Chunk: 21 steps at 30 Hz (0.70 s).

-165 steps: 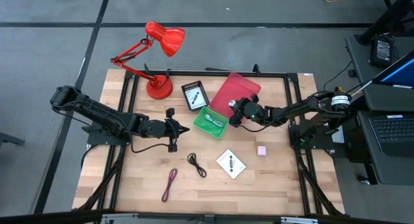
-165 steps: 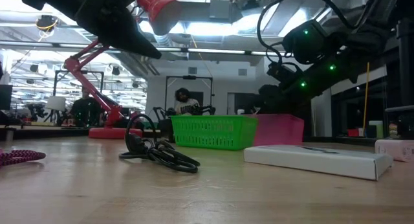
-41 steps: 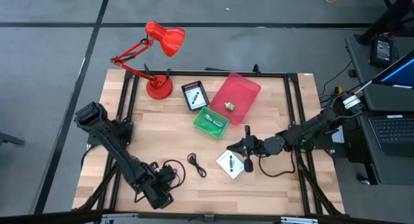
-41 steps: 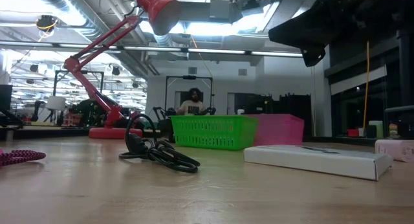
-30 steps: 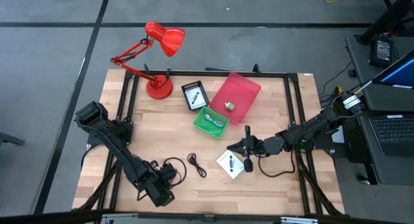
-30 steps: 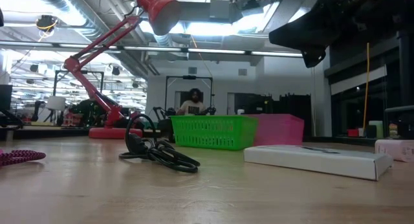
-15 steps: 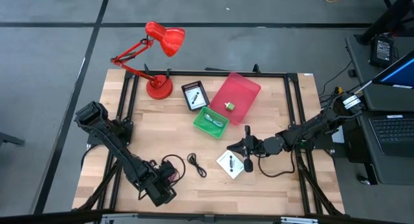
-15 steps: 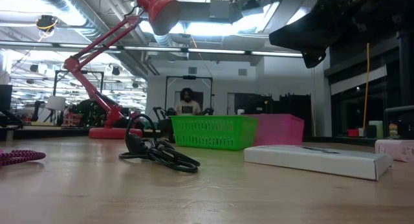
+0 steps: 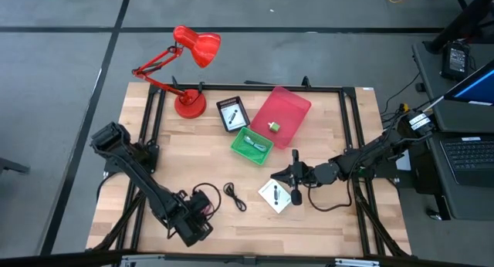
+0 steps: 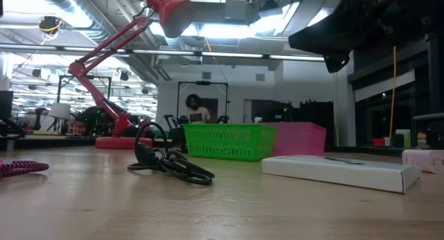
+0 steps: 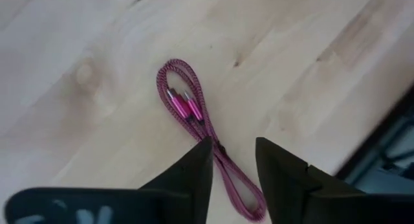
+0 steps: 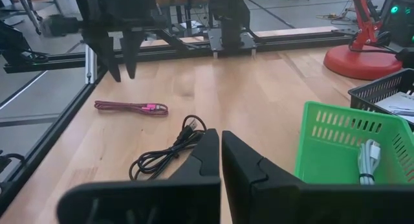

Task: Pick and place items into bin
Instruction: Put the purple charger cable into the green bin

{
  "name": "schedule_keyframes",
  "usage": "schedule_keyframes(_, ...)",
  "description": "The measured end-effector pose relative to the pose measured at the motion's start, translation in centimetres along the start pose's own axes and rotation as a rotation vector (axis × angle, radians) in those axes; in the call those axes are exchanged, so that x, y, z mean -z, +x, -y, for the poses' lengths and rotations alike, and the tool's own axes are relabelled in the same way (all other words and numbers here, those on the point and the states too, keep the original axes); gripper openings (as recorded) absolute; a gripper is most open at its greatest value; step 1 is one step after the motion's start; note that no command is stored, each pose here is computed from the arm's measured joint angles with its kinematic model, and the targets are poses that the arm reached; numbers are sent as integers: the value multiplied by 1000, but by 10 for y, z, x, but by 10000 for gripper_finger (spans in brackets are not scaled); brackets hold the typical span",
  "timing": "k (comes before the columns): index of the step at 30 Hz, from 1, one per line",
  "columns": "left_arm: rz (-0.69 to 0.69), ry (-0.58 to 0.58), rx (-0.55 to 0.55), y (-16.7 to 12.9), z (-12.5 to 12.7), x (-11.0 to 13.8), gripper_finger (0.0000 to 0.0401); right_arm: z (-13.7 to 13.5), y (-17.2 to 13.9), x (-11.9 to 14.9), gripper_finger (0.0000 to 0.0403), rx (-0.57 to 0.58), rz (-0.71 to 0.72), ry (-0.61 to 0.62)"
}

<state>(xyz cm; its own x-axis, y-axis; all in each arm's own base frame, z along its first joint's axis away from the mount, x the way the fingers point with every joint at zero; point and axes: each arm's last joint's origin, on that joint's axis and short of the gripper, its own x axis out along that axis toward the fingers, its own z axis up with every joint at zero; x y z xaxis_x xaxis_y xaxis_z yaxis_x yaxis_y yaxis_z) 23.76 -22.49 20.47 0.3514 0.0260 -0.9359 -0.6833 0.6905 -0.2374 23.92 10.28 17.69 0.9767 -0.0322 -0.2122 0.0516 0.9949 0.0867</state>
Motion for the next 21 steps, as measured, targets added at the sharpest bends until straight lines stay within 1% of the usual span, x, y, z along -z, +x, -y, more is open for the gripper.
schedule_keyframes(5, -7, -4, -54, 18, 1, 5, 131, 0, 0, 0, 0, 1, -4, -2)
schedule_keyframes(11, -56, -40, -114, 38, 1, 12, 136, 1, 0, 2, 0, 6, -23, -9)
schedule_keyframes(15, -83, -52, -120, 45, 2, 15, 135, 1, 0, 3, 0, 8, -33, -15)
schedule_keyframes(21, -71, -47, -86, 46, 6, 15, 136, 1, 0, 3, 0, 8, -33, -14)
